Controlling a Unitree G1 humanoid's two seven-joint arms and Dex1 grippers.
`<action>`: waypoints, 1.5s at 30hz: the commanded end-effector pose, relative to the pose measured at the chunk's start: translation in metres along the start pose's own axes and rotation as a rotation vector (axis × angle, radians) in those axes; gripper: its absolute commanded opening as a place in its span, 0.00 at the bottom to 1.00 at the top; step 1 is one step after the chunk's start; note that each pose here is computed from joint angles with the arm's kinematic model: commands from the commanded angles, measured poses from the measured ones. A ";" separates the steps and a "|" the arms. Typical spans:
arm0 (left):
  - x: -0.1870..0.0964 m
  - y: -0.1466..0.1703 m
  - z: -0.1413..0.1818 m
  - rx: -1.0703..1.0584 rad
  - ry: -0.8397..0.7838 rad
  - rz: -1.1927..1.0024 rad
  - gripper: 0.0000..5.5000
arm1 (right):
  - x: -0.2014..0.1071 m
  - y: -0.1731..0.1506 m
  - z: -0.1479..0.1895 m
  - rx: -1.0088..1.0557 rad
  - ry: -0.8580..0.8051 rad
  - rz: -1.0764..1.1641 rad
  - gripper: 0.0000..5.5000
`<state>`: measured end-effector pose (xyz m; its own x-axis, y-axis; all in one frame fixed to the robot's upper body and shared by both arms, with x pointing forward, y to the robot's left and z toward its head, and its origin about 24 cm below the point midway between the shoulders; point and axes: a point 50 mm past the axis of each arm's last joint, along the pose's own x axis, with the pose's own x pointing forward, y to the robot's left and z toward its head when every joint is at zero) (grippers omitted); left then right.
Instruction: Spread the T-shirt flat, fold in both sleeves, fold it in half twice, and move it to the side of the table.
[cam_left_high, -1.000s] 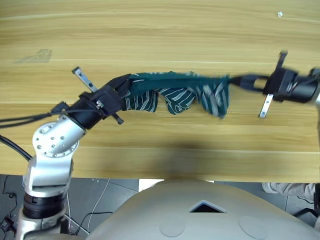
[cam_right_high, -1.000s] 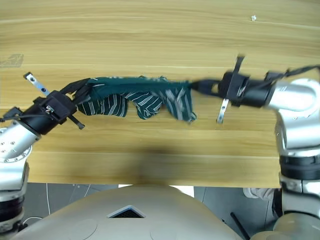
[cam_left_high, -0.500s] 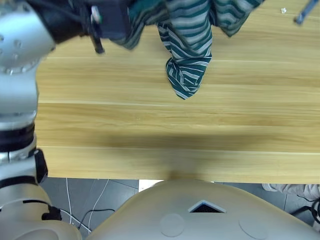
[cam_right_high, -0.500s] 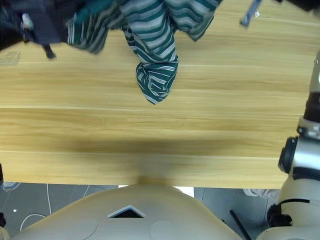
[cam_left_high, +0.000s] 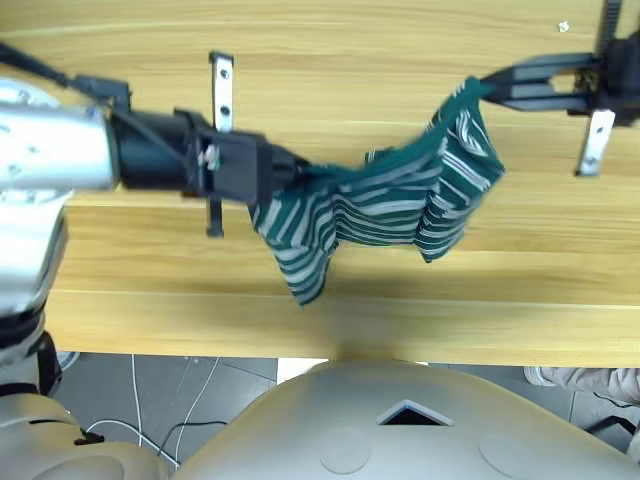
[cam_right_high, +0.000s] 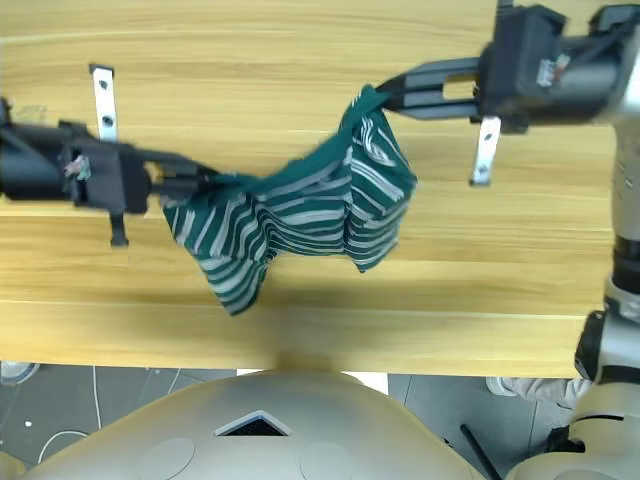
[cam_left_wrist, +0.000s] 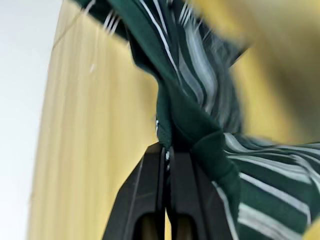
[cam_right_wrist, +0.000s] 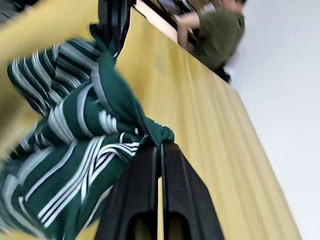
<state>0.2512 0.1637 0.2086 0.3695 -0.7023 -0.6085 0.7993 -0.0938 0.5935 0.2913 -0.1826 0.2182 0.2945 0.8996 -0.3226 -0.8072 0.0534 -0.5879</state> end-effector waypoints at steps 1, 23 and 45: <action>0.034 0.093 -0.039 0.095 0.242 0.326 0.00 | 0.023 -0.079 -0.021 -0.130 0.188 -0.395 0.01; 0.047 0.160 -0.051 0.537 0.490 0.673 0.00 | 0.033 -0.117 -0.012 -0.819 0.428 -0.626 0.01; 0.035 -0.081 -0.001 0.523 0.151 -0.114 0.00 | 0.020 0.062 -0.022 -0.417 0.218 -0.065 0.01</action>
<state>0.2184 0.1483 0.1518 0.4401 -0.5761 -0.6888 0.4859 -0.4923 0.7222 0.2702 -0.1730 0.1567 0.5040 0.7803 -0.3703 -0.5046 -0.0818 -0.8594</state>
